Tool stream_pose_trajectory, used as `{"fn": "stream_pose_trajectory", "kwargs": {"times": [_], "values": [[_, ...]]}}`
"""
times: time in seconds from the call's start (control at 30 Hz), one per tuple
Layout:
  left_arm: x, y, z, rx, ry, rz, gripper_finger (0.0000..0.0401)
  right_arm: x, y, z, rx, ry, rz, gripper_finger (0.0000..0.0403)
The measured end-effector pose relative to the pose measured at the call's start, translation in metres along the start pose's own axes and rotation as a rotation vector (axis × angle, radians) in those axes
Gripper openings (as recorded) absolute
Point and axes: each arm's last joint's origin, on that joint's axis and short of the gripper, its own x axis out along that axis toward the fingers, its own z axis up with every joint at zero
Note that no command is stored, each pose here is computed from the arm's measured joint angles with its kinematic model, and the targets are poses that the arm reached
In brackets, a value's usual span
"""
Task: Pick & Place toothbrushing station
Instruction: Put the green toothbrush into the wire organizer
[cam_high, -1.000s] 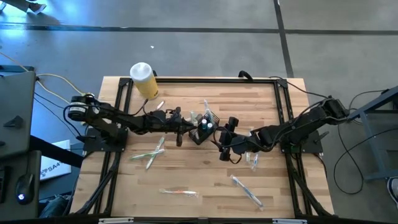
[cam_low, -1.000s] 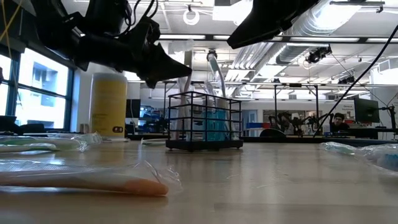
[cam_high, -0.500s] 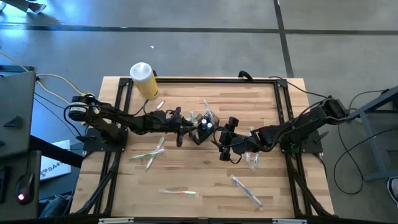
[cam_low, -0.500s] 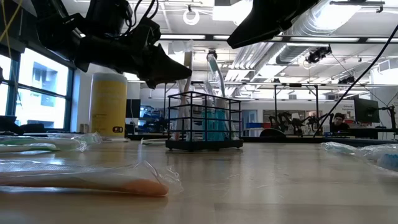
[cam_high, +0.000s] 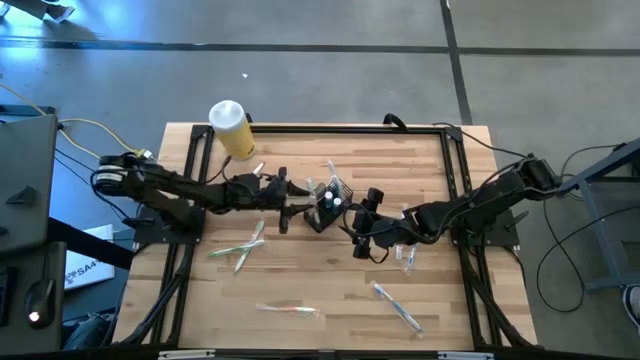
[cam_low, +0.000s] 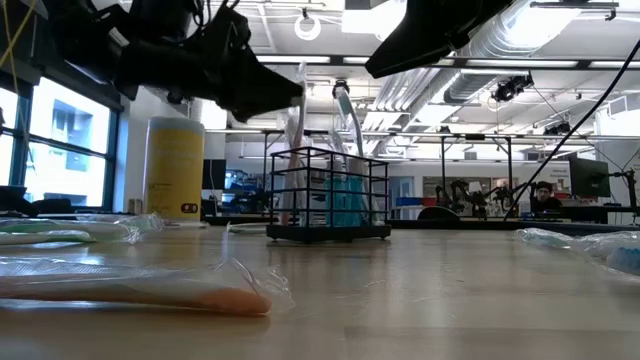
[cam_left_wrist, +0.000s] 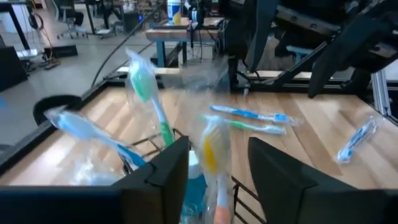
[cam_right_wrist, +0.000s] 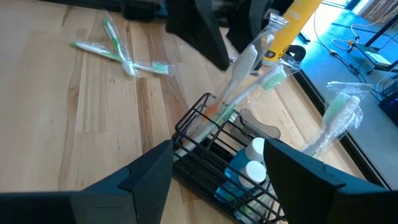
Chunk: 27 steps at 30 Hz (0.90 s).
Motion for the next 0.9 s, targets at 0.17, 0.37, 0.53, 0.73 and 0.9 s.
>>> {"fn": "stream_pose_trajectory", "kwargs": {"times": [0.17, 0.37, 0.53, 0.73, 0.9], "values": [[-0.012, 0.000, 0.011, 0.025, 0.024, 0.000, 0.0203, 0.000, 0.000, 0.000, 0.000, 0.001, 0.004, 0.0243], [-0.039, -0.001, 0.029, 0.020, 0.137, -0.028, 0.0218, 0.000, 0.000, -0.001, -0.004, 0.006, 0.003, 0.0243], [-0.068, -0.012, 0.037, -0.039, 0.466, -0.074, 0.0218, 0.000, 0.000, -0.001, -0.004, 0.007, 0.004, 0.0243], [-0.095, -0.034, 0.020, -0.136, 0.886, -0.121, 0.0218, 0.000, 0.000, 0.000, -0.002, 0.005, 0.004, 0.0243], [-0.106, -0.047, 0.003, -0.214, 1.123, -0.061, 0.0218, 0.000, 0.000, 0.000, 0.003, 0.004, 0.004, 0.0243]]}}
